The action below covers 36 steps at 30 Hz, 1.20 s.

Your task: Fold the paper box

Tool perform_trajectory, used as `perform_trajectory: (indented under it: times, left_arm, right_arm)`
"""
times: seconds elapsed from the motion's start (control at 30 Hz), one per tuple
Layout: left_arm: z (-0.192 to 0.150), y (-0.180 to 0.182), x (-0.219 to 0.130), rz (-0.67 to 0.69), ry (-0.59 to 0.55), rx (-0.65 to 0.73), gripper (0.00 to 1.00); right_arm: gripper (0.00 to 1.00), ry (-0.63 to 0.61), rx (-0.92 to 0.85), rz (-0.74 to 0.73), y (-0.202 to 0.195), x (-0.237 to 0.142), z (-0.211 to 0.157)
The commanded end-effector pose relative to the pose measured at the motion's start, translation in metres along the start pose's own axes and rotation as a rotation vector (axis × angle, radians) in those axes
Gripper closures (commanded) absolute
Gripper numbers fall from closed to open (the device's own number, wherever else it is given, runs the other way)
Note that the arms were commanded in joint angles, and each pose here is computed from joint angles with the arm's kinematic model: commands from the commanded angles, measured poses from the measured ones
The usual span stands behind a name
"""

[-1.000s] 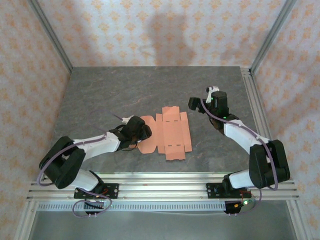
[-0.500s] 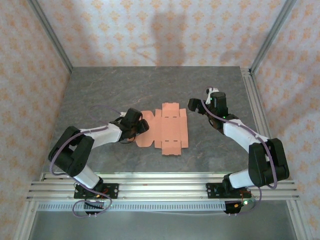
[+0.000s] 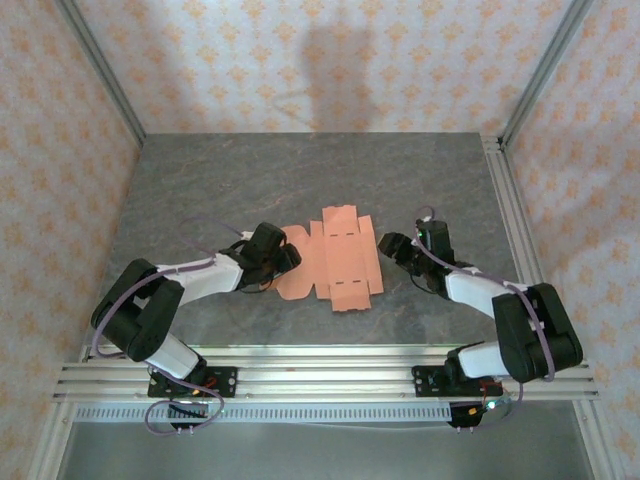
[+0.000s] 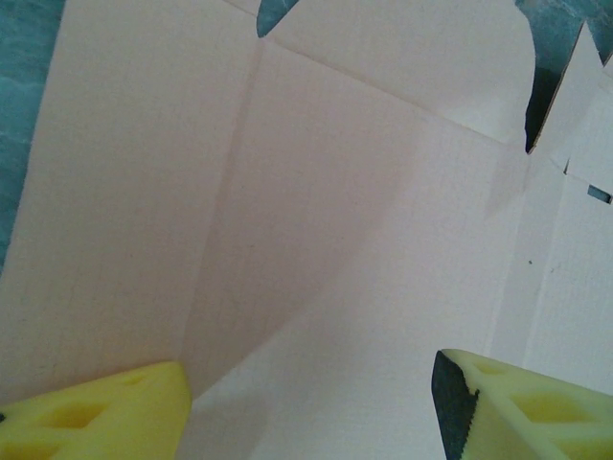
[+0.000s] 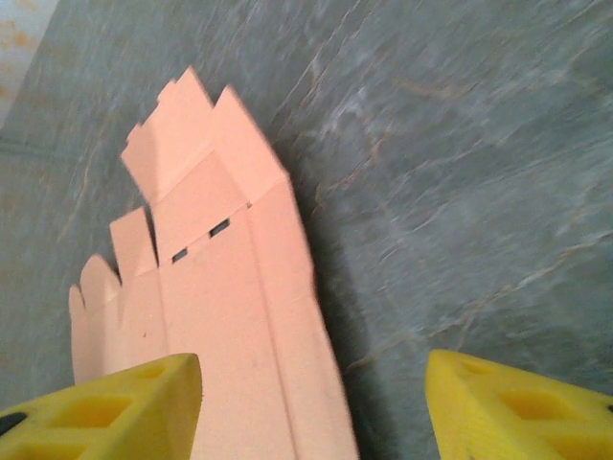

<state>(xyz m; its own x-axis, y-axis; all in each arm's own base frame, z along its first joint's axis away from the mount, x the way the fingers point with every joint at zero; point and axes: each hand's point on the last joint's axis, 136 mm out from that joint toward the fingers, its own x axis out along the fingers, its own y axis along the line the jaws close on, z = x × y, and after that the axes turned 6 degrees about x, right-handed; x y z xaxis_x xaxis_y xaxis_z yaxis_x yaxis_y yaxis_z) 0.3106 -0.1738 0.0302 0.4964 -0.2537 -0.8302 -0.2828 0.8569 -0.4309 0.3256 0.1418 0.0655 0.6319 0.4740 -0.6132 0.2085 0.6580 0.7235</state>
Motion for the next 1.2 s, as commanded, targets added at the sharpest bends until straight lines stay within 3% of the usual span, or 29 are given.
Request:
perform_trajectory:
  times: [0.0,0.4,0.63,0.87,1.03,1.17]
  left_arm:
    - [-0.035,0.034,0.002,0.108,0.112,-0.029,0.3]
    - [-0.036,0.036,-0.001,0.123,0.116,-0.015,0.29]
    - [-0.038,0.031,0.001,0.1,0.13,-0.007,0.29]
    - [-0.039,0.031,0.0,0.105,0.137,0.006,0.29]
    - [-0.038,0.031,-0.001,0.105,0.131,0.008,0.28]
    - [-0.034,0.03,-0.005,0.111,0.115,0.018,0.27]
  right_arm:
    - [0.4,0.027,0.023,0.086,0.017,0.006,-0.005]
    - [0.51,0.106,0.038,0.129,0.011,0.028,-0.026]
    - [0.61,0.104,0.035,0.151,0.012,0.033,-0.028]
    - [0.62,0.075,0.008,0.152,0.01,0.028,-0.025]
    - [0.74,0.068,-0.032,0.112,0.004,0.024,-0.026]
    - [0.89,0.043,-0.072,0.041,-0.006,0.019,-0.021]
